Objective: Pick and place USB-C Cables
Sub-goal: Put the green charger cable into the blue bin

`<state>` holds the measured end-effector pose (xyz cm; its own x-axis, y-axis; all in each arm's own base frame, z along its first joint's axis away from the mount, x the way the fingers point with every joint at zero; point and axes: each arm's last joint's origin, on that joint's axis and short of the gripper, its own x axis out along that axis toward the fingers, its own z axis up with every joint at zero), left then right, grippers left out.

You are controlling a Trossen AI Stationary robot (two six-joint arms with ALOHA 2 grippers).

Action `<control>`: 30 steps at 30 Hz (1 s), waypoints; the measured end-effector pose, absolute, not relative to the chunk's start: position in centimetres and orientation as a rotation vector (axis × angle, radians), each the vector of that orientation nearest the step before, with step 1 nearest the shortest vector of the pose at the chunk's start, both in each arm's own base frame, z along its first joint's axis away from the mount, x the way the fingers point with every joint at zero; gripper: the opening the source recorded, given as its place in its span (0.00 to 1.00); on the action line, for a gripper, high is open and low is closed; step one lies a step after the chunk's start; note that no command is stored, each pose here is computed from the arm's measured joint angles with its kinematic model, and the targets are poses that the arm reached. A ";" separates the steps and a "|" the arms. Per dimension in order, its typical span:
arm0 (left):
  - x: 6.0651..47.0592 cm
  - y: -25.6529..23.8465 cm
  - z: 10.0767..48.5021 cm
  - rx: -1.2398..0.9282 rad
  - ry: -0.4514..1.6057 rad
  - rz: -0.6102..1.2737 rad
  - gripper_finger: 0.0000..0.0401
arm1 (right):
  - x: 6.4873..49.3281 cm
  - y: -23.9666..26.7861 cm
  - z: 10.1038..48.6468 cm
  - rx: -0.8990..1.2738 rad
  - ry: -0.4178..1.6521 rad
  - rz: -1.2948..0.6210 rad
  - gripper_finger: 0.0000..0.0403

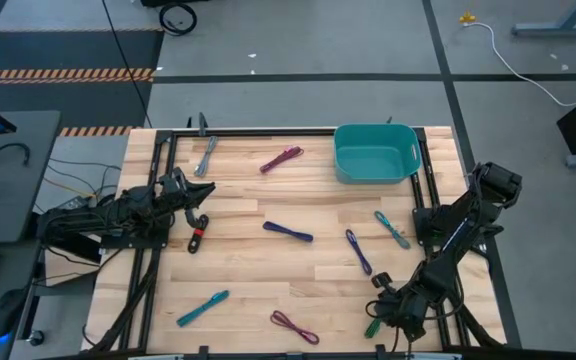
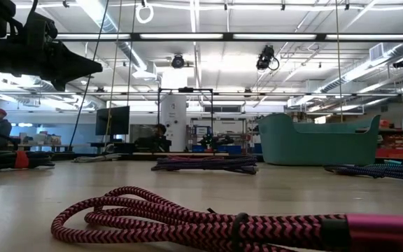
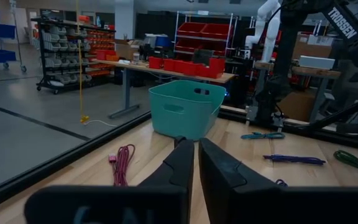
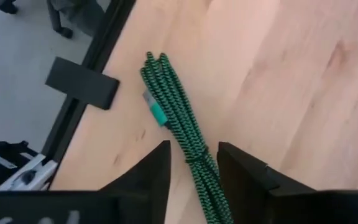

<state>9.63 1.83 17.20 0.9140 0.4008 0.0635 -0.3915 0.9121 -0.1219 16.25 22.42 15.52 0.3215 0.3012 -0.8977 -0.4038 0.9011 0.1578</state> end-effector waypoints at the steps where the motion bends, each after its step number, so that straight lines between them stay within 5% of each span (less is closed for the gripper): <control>1: 9.6 1.8 17.2 -0.107 -0.088 0.409 0.07 | 16.2 22.4 15.4 -0.104 1.152 0.466 0.38; 11: 9.6 1.8 17.2 -0.107 -0.088 0.409 0.09 | 15.0 20.6 12.8 -0.218 1.211 0.525 0.39; 19: 9.6 1.8 17.2 -0.107 -0.088 0.409 0.06 | 15.1 19.9 12.4 -0.208 1.224 0.524 0.16; 23: 9.6 1.8 17.2 -0.107 -0.088 0.409 0.07 | 15.9 19.9 12.9 -0.109 1.254 0.474 0.05; 30: 9.6 1.8 17.2 -0.107 -0.088 0.409 0.09 | 18.2 19.2 16.7 0.139 1.161 0.374 0.09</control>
